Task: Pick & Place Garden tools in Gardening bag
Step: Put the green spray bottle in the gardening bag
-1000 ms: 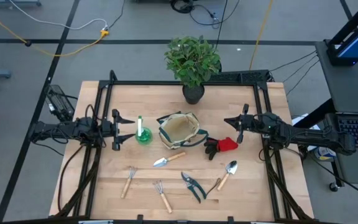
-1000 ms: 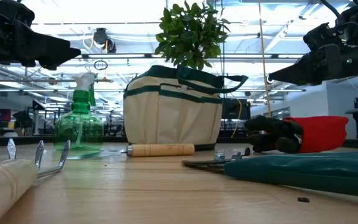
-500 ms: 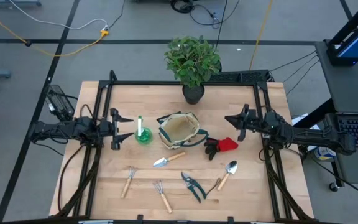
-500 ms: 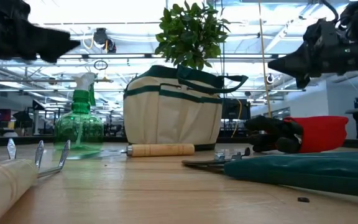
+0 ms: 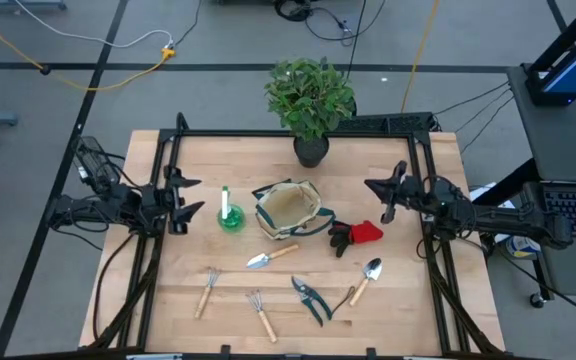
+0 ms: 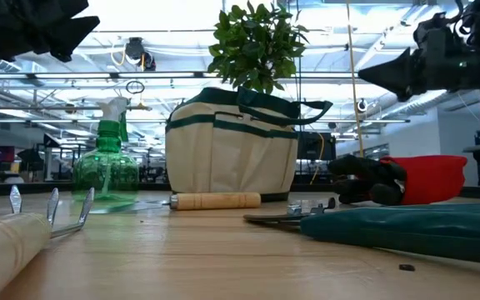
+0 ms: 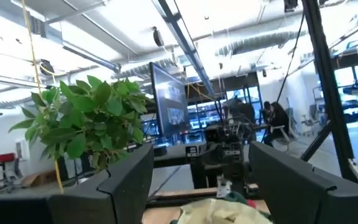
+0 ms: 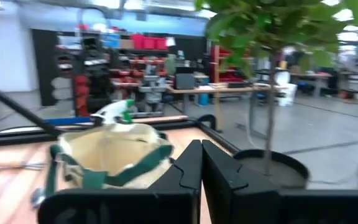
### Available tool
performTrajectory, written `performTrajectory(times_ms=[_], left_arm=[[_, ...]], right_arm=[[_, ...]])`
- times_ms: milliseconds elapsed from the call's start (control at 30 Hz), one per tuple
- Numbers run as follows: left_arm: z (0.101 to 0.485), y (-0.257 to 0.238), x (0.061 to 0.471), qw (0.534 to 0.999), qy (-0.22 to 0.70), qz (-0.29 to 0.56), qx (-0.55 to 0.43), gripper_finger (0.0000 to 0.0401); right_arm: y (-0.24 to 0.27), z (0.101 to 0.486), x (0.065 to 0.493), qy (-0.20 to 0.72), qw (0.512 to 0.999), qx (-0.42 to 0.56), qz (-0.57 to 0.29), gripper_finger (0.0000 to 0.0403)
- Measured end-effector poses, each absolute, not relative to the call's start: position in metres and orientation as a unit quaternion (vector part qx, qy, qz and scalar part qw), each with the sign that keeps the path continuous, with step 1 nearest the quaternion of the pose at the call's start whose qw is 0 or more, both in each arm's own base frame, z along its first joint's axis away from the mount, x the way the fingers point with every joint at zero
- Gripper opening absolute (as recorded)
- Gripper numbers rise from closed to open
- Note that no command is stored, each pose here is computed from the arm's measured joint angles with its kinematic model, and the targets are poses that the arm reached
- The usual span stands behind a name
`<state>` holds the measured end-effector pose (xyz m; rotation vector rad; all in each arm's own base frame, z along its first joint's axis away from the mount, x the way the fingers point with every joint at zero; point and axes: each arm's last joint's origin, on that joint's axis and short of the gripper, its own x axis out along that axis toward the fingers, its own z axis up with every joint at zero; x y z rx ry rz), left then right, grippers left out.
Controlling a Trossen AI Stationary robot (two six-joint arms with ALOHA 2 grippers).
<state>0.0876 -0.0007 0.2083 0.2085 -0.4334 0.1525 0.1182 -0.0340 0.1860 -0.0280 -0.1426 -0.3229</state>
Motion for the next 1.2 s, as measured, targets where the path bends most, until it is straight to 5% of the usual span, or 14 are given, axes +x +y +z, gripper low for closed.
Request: performTrajectory(times_ms=[333, 700, 1200], left_arm=[[0.206, -0.001, 0.089, 0.976, -0.206, 0.061, 0.041, 0.0269], [0.202, -0.004, 0.091, 0.983, -0.185, 0.008, 0.014, 0.0269], [0.186, -0.011, 0.095, 0.987, -0.101, -0.121, -0.012, 0.0269]], right_arm=[[-0.037, 0.184, 0.118, -0.065, 0.974, 0.002, -0.219, 0.0028], [-0.032, 0.180, 0.122, -0.048, 0.992, 0.052, -0.103, 0.0131], [-0.039, 0.174, 0.129, -0.031, 0.979, 0.039, -0.196, 0.0131]])
